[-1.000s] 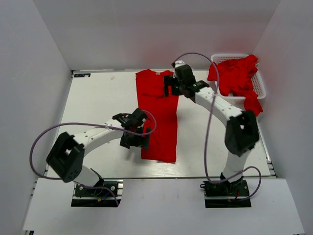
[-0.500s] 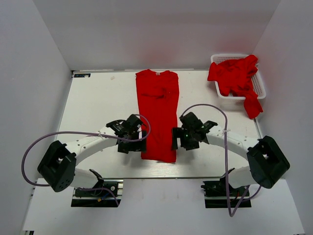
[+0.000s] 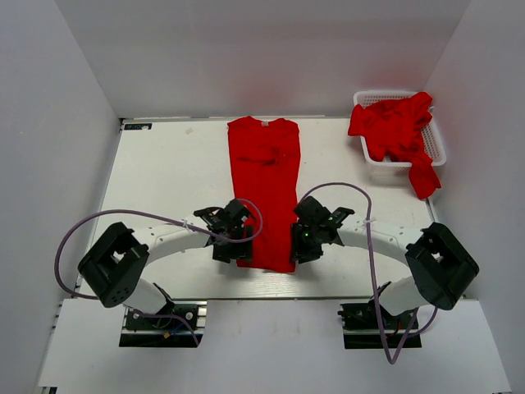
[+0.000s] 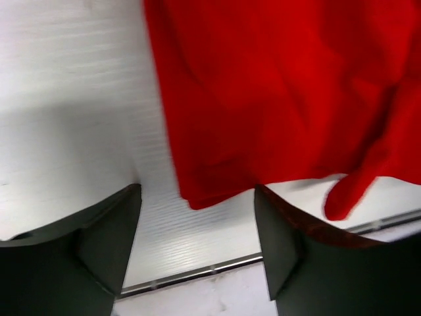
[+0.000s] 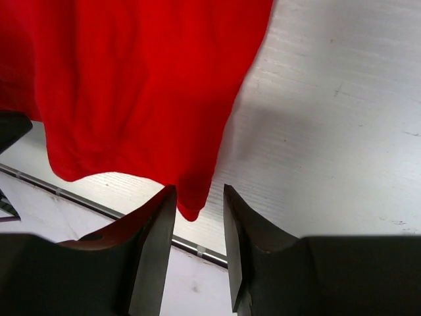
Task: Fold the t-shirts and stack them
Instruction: Grab the bottom of the folded rectangular tshirt with both arms
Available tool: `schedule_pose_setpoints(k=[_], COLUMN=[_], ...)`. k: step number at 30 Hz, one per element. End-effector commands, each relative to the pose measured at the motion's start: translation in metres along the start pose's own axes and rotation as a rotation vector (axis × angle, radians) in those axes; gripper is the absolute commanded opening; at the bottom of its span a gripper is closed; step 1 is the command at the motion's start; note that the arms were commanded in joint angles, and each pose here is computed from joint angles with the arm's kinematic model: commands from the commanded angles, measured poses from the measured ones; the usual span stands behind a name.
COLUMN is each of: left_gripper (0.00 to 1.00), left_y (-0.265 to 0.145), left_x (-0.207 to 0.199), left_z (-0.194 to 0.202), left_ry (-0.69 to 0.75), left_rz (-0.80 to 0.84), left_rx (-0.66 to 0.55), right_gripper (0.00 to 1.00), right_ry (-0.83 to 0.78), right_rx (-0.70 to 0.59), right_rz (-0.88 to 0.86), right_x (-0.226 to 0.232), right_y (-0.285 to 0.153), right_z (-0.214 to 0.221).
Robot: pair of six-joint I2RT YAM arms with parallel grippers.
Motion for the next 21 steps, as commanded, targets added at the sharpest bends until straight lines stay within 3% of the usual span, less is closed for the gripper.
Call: schedule_pose_setpoints(k=[1, 5, 8, 10, 11, 12, 13, 15, 21], left_gripper=[0.76, 0.66, 0.57, 0.33, 0.19, 0.04, 0.00, 0.00, 0.00], left_y=[0.006, 0.020, 0.026, 0.027, 0.027, 0.026, 0.026, 0.021, -0.006], left_x=[-0.010, -0.009, -0.010, -0.013, -0.013, -0.009, -0.007, 0.003, 0.024], left_z=[0.007, 0.021, 0.022, 0.021, 0.021, 0.026, 0.026, 0.034, 0.059], left_ry=[0.003, 0.005, 0.013, 0.022, 0.022, 0.010, -0.004, -0.044, -0.117], left_rz=[0.100, 0.092, 0.071, 0.043, 0.043, 0.001, -0.029, -0.104, -0.098], left_rx=[-0.001, 0.037, 0.047, 0.048, 0.048, 0.065, 0.060, 0.082, 0.068], right_gripper=[0.41, 0.41, 0.34, 0.18, 0.00, 0.00, 0.00, 0.00, 0.00], right_ry=[0.033, 0.028, 0.025, 0.021, 0.027, 0.025, 0.029, 0.048, 0.090], right_rx=[0.036, 0.061, 0.069, 0.076, 0.079, 0.078, 0.070, 0.057, 0.052], right_rz=[0.008, -0.004, -0.004, -0.006, -0.003, -0.001, 0.001, 0.003, 0.034], right_x=[0.001, 0.003, 0.003, 0.003, 0.002, 0.003, 0.002, -0.001, -0.021], right_y=[0.004, 0.009, 0.011, 0.012, 0.012, 0.011, 0.010, 0.001, -0.011], right_z=[0.005, 0.005, 0.005, 0.005, 0.006, 0.007, 0.006, 0.012, 0.037])
Point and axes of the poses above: each gripper's point midway between its finger pads, its own y axis out along the fingers, its own x axis along the line the jaws close on, z = x × y, the point moved 10 cm from there along -y, back along the fingers, and after that the axes turned 1 degree about -y, right-handed, at the moved point
